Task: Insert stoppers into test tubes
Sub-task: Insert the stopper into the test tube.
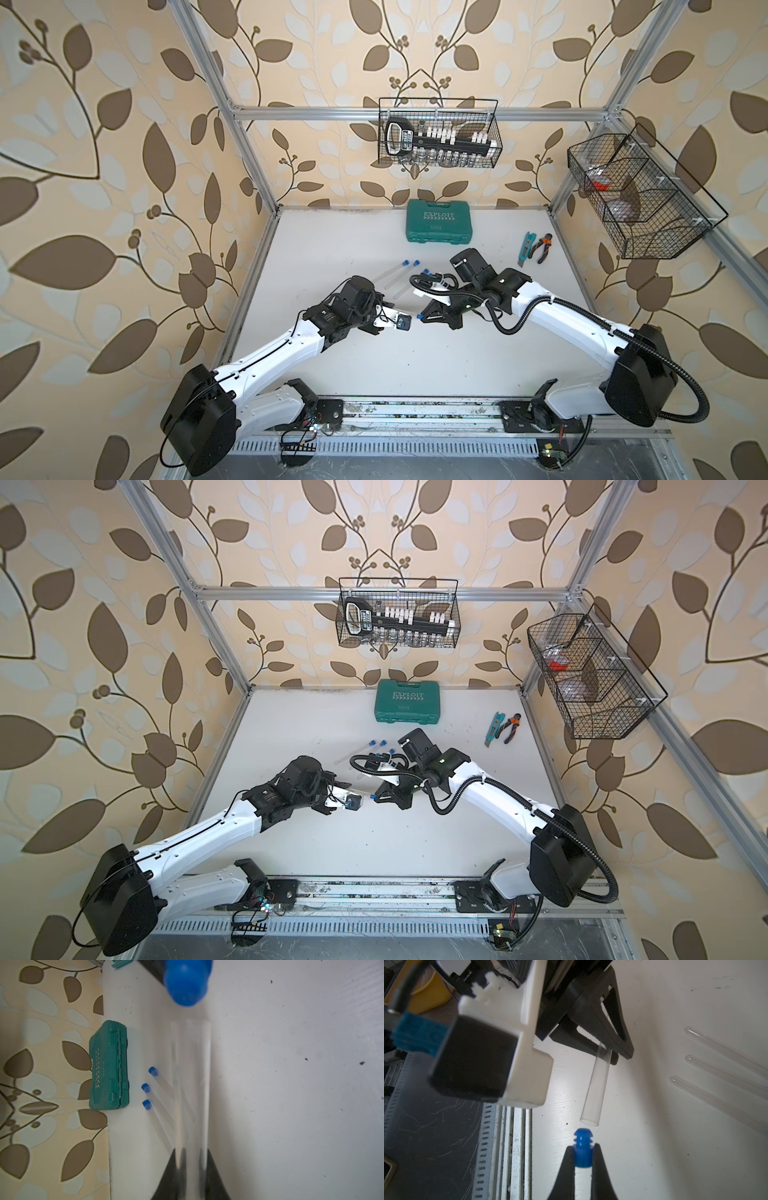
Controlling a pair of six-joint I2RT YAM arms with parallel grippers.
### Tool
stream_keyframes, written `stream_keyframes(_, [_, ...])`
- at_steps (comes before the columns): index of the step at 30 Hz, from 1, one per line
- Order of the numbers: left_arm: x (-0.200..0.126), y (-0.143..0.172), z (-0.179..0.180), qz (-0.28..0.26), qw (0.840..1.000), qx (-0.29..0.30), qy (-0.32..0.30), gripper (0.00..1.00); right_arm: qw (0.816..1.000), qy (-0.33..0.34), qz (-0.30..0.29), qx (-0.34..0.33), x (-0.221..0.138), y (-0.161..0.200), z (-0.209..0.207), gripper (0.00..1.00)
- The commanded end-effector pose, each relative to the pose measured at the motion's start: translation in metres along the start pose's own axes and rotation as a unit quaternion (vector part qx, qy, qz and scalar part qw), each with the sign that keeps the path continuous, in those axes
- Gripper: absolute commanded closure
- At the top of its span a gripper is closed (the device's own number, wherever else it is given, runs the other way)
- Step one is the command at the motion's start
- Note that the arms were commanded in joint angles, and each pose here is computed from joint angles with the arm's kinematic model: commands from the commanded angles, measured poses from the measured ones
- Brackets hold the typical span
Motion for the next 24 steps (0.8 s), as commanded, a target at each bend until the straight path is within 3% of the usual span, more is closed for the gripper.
stream_keyframes(1, [-0.002,-0.003,0.005,0.0,1.0,0.014,-0.019,1.0,1.0,-0.013,-0.008,0.001,0.001,-0.008,0.004,0.93])
stream_keyframes(14, [-0.006,-0.011,0.005,-0.015,0.999,0.019,-0.029,1.0,1.0,-0.004,-0.007,0.017,0.008,-0.012,-0.003,0.95])
stream_keyframes(24, [0.0,-0.018,0.005,0.016,0.996,0.086,-0.027,1.0,0.995,-0.001,-0.048,0.088,0.009,-0.046,-0.007,1.0])
Point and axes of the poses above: each gripper's point midway between its finger pads, its own x axis out along the fingers, its own z axis along the line the jaws close on, y = z × x, the point moved 4 cm from there along -x, back along the fingers, and after that the axes turned 15 degrees about x, right-handed, at the moved point
